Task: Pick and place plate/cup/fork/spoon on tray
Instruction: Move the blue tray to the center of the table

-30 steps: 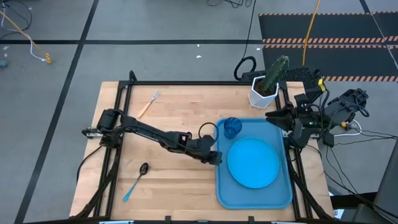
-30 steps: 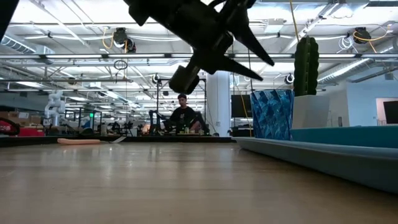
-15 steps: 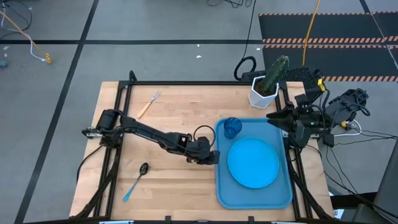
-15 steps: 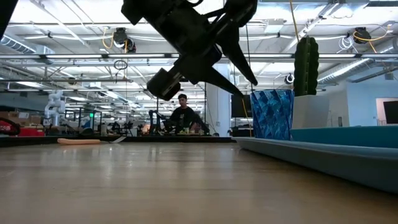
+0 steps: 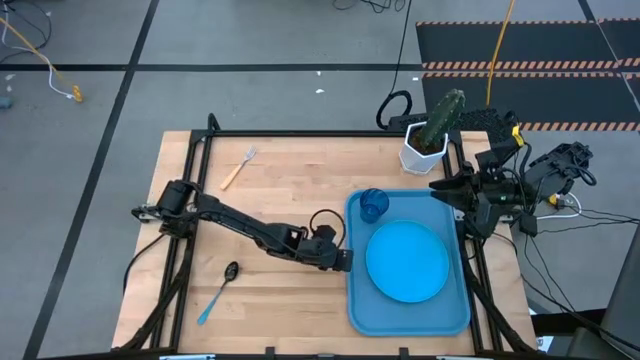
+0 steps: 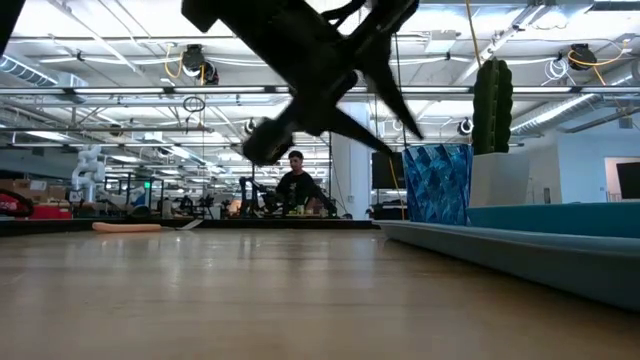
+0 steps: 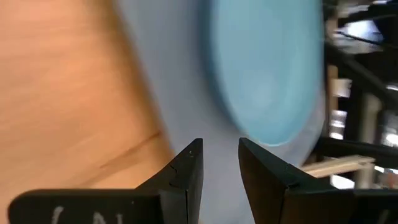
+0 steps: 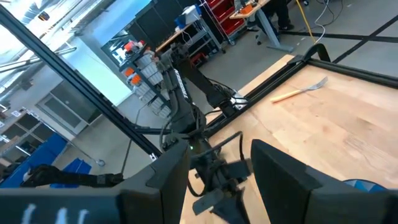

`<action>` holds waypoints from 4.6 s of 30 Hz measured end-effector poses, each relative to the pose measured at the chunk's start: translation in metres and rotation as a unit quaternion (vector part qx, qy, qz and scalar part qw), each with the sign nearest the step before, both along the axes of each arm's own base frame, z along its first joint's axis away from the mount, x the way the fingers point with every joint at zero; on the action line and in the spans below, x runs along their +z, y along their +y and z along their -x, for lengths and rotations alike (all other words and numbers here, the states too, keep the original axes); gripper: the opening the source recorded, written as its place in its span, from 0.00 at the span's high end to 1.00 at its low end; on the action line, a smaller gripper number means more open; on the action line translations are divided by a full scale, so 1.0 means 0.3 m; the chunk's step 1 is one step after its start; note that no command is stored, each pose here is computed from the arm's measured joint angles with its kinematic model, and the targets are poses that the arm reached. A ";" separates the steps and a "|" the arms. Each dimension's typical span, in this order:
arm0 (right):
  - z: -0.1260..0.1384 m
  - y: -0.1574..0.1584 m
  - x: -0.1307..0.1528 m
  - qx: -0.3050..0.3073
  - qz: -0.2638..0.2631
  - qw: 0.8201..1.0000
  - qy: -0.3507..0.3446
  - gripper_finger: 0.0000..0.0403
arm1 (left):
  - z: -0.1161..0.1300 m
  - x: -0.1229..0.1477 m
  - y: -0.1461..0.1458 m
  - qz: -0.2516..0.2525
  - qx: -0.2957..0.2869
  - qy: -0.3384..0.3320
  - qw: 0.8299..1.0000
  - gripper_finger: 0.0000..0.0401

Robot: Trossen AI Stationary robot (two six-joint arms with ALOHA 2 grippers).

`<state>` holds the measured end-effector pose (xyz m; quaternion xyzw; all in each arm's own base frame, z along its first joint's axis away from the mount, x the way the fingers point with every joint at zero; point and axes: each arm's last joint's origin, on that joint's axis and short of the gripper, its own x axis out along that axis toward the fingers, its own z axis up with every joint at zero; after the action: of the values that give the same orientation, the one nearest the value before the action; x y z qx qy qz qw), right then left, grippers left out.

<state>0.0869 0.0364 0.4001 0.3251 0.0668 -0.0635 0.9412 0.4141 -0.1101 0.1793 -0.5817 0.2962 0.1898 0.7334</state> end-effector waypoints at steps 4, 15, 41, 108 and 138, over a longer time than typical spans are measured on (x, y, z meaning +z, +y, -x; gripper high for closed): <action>-0.001 0.001 0.006 0.000 -0.006 1.000 -0.008 0.59 | -0.021 -0.039 0.001 -0.007 -0.008 -0.009 1.000 0.74; 0.000 0.003 0.009 0.013 -0.016 1.000 -0.012 0.59 | -0.034 -0.099 0.026 0.002 -0.010 0.019 1.000 0.74; 0.000 0.003 0.014 0.013 -0.021 1.000 -0.019 0.59 | -0.052 -0.189 0.029 0.025 -0.023 0.041 0.999 0.40; 0.001 0.002 0.010 0.011 -0.016 1.000 -0.014 0.59 | -0.055 -0.198 0.033 0.026 -0.023 0.041 0.999 0.73; 0.001 0.002 0.005 0.008 -0.026 1.000 -0.008 0.59 | -0.042 -0.206 0.052 0.052 -0.111 0.079 0.989 0.86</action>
<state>0.0866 0.0369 0.4017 0.3492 0.0634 -0.0512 0.9335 0.4267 -0.0944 0.1176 -0.5659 0.4256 0.1370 0.6928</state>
